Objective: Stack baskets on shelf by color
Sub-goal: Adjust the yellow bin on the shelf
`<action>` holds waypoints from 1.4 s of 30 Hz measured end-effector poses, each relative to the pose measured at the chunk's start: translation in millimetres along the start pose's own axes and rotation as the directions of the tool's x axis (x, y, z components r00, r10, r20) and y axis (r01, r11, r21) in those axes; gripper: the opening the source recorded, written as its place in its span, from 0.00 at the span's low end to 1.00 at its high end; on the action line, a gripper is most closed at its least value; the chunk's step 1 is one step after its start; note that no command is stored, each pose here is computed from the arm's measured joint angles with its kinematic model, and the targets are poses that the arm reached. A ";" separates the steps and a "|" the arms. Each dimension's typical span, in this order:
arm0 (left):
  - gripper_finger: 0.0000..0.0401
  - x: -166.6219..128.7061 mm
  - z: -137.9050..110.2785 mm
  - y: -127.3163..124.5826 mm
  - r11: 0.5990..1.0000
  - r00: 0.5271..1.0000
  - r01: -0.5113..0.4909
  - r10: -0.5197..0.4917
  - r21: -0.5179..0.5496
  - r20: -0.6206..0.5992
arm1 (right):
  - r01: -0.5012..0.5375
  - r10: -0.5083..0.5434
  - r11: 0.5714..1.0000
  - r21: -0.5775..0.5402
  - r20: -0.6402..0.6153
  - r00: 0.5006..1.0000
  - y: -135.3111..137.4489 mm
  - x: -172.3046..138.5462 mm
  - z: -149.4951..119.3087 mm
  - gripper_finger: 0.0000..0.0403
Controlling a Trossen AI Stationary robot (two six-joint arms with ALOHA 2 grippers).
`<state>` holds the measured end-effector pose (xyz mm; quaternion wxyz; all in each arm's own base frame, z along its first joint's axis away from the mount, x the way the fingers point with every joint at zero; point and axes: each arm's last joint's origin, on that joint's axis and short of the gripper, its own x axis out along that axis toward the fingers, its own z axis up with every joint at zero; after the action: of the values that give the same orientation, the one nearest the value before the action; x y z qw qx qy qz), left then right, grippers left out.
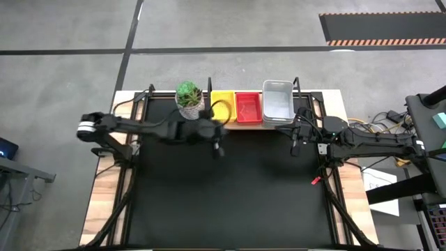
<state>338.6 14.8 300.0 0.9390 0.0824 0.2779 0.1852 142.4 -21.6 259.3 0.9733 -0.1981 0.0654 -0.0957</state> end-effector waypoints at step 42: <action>0.00 118.5 -28.9 66.9 0.998 0.972 -0.064 0.062 0.002 -0.227 | -0.007 0.007 1.000 -0.010 -0.014 1.000 0.7 0.1 -1.3 0.02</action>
<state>394.5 124.4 235.1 0.8949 0.0672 0.3802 0.2238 142.4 -21.5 257.9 0.9721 -0.2022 0.0733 -0.0932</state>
